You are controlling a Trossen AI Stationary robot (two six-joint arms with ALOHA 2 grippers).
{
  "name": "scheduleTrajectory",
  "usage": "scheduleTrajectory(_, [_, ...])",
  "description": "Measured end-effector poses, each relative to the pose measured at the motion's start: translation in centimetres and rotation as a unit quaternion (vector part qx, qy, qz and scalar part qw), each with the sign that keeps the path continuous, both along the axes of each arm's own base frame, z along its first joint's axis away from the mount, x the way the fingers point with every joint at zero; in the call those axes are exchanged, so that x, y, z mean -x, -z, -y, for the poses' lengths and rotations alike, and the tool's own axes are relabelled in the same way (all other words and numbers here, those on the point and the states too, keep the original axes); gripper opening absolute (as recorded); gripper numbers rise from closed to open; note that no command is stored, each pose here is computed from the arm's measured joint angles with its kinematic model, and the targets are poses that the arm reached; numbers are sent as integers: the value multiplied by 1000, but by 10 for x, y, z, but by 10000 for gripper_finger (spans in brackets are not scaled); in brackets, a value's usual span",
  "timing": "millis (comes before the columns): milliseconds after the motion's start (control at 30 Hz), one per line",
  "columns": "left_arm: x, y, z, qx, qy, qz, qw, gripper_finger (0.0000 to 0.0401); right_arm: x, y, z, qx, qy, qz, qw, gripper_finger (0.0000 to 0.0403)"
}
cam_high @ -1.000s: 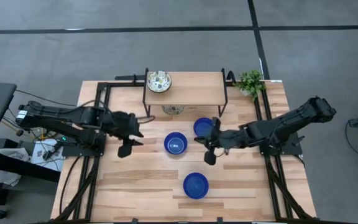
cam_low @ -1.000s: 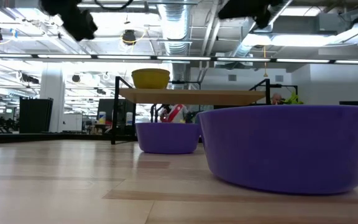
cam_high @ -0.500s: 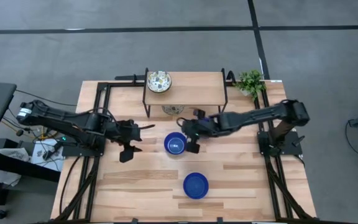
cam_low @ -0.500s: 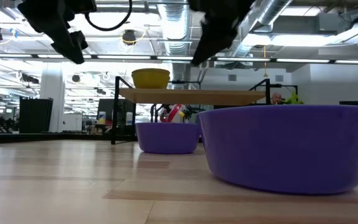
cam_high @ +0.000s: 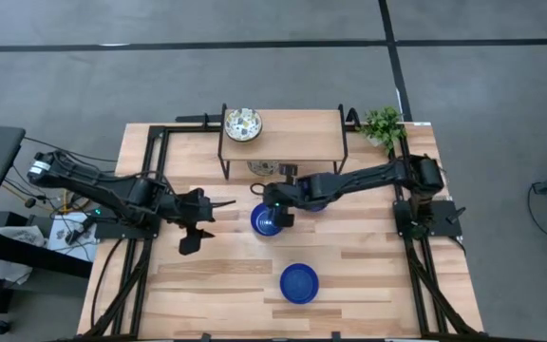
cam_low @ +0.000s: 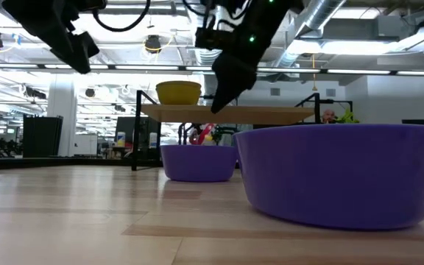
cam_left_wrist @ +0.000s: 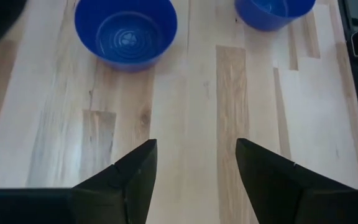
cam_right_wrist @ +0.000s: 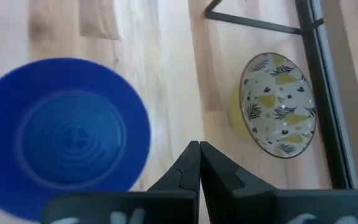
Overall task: Pick & Place Mini bowls
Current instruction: Put the top blue bowl on the shelf
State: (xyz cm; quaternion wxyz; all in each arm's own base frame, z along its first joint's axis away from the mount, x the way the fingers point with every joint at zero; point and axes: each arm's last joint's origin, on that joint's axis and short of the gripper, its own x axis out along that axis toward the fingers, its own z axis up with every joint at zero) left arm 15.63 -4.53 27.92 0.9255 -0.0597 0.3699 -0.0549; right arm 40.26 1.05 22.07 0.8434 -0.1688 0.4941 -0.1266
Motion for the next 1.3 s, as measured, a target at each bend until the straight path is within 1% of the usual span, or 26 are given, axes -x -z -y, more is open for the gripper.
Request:
scheduleTrajectory(133, [0, 0, 1, -7, 4, 2, 1000, 217, -5, 8, 8, 8, -8, -17, 1000, 15])
scheduleTrajectory(267, [0, 0, 1, -8, 4, 2, 1000, 219, -8, 12, 15, 9, -4, -23, 1000, 56])
scheduleTrajectory(400, [0, 0, 1, -9, 4, 2, 1000, 216, -9, 11, 21, 31, -34, -30, 998, 92])
scheduleTrajectory(533, [0, 0, 1, -9, 4, 2, 1000, 214, -8, 12, 29, 47, -58, -50, 996, 109])
scheduleTrajectory(667, [0, 0, 1, -9, 4, 2, 1000, 214, -8, 19, 31, 75, -80, -87, 990, 113])
scheduleTrajectory(733, [0, 0, 1, -9, 4, 2, 1000, 214, -9, 19, 29, 90, -97, -90, 987, 113])
scheduleTrajectory(867, [0, 0, 1, -9, 4, 2, 1000, 214, -12, 34, 26, 114, -127, -125, 977, 113])
scheduleTrajectory(933, [0, 0, 1, -9, 4, 2, 1000, 214, -14, 37, 27, 122, -137, -131, 974, 113])
scheduleTrajectory(967, [0, 0, 1, -9, 4, 2, 1000, 214, -13, 38, 27, 126, -139, -140, 972, 113])
scheduleTrajectory(1033, [0, 0, 1, -8, 4, 2, 1000, 214, -19, 44, 28, 146, -124, -131, 973, 113])
scheduleTrajectory(1100, [0, 0, 1, -8, 4, 2, 1000, 214, -16, 47, 29, 165, -115, -152, 968, 113])
scheduleTrajectory(1167, [0, 0, 1, -8, 4, 4, 1000, 214, -22, 45, 30, 177, -122, -133, 967, 113])
scheduleTrajectory(1233, [0, 0, 1, -8, 4, 5, 1000, 214, -20, 47, 30, 183, -137, -150, 962, 113])
scheduleTrajectory(1300, [0, 0, 1, -8, 4, 5, 1000, 214, -23, 53, 30, 186, -143, -150, 960, 113])
